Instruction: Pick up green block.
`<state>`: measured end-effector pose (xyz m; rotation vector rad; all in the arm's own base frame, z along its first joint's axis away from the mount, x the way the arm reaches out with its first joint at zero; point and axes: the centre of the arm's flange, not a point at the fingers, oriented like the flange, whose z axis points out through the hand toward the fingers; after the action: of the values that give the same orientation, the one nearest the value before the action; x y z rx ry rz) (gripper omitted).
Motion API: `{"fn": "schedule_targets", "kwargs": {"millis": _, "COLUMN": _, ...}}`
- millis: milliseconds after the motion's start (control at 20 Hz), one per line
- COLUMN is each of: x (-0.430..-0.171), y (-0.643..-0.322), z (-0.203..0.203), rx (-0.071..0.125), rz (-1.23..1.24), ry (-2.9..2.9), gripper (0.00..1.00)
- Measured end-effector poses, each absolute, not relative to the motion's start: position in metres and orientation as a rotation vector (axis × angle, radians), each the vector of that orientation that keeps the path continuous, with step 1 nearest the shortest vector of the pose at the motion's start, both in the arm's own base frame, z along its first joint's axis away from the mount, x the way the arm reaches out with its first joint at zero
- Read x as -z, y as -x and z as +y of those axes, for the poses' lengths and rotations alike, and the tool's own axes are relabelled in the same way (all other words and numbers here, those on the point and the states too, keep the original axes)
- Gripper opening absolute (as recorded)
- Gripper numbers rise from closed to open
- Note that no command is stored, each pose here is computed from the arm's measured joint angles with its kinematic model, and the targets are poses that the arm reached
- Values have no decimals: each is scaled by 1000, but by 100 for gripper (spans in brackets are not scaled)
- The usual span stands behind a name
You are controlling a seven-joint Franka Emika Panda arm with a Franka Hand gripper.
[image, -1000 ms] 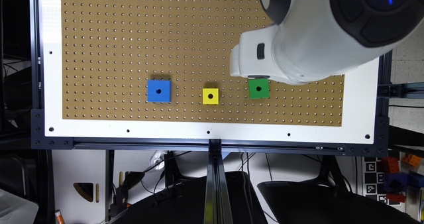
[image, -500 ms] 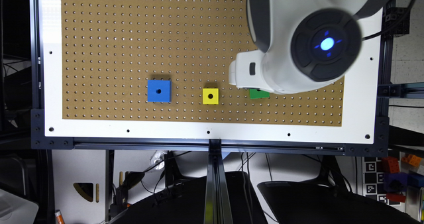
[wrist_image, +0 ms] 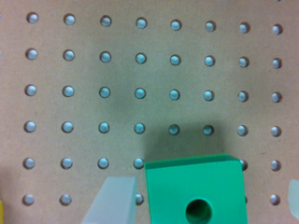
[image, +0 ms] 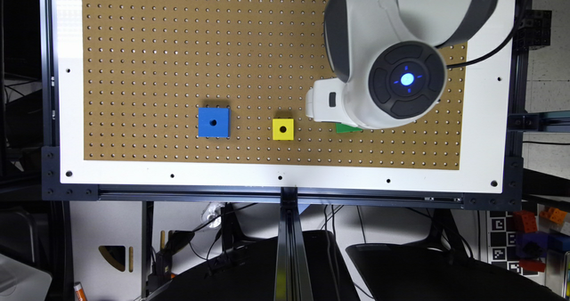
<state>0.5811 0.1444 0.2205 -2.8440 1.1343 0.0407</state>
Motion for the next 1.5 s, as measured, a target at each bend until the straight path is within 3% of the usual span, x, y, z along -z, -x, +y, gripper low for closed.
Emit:
{"fn": "schedule_targets", "kwargs": {"millis": 350, "x": -218, "y": -582, "z": 145, "rx": -38, "rz": 1133, "ry": 2841, "gripper": 100}}
{"fn": "schedule_targets", "kwargs": {"millis": 650, "x": -223, "y": -589, "z": 146, "rx": -16, "rz": 1131, "ry": 2831, "gripper": 100}}
{"fn": "schedule_targets", "kwargs": {"millis": 1000, "x": -183, "y": -598, "z": 146, "rx": -37, "rz": 1130, "ry": 2832, "gripper": 100}}
{"fn": "schedule_targets", "kwargs": {"millis": 1300, "x": -180, "y": -604, "z": 147, "rx": -31, "rz": 1132, "ry": 2832, "gripper": 100}}
{"fn": "schedule_targets", "kwargs": {"millis": 1350, "x": -180, "y": -604, "z": 147, "rx": -31, "rz": 1132, "ry": 2832, "gripper": 0}}
{"fn": "schedule_targets", "kwargs": {"millis": 1500, "x": -180, "y": -604, "z": 147, "rx": -31, "rz": 1132, "ry": 2832, "gripper": 0}}
